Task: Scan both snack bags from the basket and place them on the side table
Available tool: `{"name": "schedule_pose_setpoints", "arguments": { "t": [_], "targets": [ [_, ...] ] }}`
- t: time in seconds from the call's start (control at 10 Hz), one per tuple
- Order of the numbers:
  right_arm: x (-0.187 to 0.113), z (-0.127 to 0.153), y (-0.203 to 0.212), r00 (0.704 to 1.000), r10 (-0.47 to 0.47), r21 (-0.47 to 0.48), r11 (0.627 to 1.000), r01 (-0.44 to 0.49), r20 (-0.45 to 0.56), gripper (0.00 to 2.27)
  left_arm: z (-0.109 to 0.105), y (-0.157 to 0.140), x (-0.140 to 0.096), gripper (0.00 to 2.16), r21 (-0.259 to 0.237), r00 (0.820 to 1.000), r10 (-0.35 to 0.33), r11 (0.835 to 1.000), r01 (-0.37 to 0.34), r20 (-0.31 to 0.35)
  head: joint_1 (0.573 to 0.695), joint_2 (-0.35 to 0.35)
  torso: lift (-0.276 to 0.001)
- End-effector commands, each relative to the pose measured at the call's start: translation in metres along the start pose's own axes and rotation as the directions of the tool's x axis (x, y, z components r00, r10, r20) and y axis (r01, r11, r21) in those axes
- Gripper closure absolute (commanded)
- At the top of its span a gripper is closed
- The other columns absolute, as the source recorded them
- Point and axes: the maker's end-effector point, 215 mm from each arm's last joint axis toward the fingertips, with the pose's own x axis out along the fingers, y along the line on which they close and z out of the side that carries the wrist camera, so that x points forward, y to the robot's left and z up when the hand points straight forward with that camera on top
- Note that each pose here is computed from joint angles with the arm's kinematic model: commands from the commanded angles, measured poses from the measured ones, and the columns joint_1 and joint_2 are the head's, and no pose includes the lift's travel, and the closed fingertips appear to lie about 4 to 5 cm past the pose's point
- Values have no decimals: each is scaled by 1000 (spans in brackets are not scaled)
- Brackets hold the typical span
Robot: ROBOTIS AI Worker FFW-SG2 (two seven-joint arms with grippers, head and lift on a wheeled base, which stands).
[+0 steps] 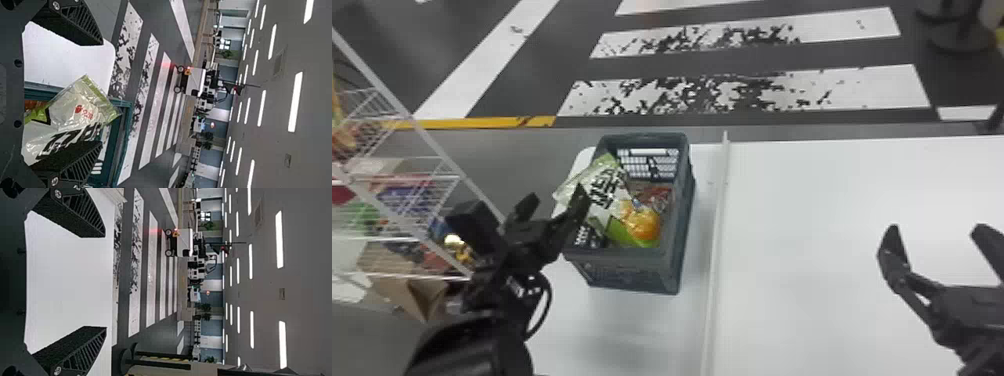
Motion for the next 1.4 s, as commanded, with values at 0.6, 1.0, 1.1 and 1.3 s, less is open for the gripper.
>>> {"name": "schedule_pose_setpoints", "arguments": {
  "t": [0.6,1.0,1.1,1.3],
  "targets": [
    [0,-2,-1,1000,-3,2,1000,3,-4,87,-14,-39,19,208,-23,995,-91,996,90,-50,695,214,-75],
    [-1,-2,-2,1000,-4,2,1000,4,-7,87,-15,-57,17,907,-7,988,-139,990,139,-64,695,184,-75],
    [0,-2,-2,1000,-4,2,1000,4,-4,87,-17,-62,16,1153,-8,984,-159,987,159,-85,695,181,-75],
    [0,-2,-2,1000,-4,2,1000,4,-4,87,-11,-62,14,1362,10,982,-173,985,174,-80,695,170,-75]
  ]
}}
